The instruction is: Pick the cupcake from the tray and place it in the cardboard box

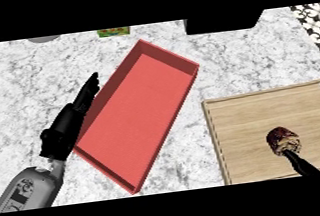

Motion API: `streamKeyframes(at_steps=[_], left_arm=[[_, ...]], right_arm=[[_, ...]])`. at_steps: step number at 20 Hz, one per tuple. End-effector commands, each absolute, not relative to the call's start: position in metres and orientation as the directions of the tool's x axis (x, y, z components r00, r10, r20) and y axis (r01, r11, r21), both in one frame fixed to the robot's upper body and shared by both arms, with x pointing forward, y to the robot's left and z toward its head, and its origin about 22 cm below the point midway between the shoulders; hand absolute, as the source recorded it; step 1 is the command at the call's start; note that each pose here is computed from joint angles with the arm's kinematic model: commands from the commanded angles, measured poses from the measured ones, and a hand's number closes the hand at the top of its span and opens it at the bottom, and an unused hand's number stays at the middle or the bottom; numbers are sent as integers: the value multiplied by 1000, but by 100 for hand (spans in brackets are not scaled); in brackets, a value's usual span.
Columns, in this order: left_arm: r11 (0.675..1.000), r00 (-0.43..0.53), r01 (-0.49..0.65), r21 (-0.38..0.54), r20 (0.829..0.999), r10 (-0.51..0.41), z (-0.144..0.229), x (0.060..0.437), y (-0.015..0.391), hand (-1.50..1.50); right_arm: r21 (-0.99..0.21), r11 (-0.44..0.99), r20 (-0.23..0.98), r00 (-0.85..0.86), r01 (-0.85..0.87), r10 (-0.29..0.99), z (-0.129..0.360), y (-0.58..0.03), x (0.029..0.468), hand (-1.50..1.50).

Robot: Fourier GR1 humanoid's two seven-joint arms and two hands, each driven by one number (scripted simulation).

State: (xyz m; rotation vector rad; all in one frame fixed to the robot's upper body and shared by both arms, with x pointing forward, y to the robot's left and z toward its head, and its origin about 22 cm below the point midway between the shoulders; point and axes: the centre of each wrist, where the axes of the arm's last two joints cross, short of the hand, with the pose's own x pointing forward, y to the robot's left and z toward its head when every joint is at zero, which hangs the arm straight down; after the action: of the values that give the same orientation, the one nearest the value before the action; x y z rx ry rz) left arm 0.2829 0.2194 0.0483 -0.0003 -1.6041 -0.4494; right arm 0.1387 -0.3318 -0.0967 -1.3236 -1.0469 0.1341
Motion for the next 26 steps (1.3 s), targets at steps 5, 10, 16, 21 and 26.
streamKeyframes(at_steps=[5,10,16,21,26], left_arm=[[915,-111,281,289,957,-268,56,289,214,0],[906,-105,315,283,959,-264,50,282,208,0],[916,-98,314,248,968,-229,49,281,203,0],[917,-101,306,256,967,-236,37,282,204,0],[917,-99,303,258,966,-239,54,285,207,0]], right_arm=[[-886,331,462,676,324,574,-89,-303,124,-150],[-871,422,461,712,250,530,-60,-271,146,-150],[-878,422,427,770,227,475,2,-233,180,-150],[-897,387,388,799,213,459,63,-193,202,-150],[-909,392,317,841,139,438,70,-178,221,-150]])
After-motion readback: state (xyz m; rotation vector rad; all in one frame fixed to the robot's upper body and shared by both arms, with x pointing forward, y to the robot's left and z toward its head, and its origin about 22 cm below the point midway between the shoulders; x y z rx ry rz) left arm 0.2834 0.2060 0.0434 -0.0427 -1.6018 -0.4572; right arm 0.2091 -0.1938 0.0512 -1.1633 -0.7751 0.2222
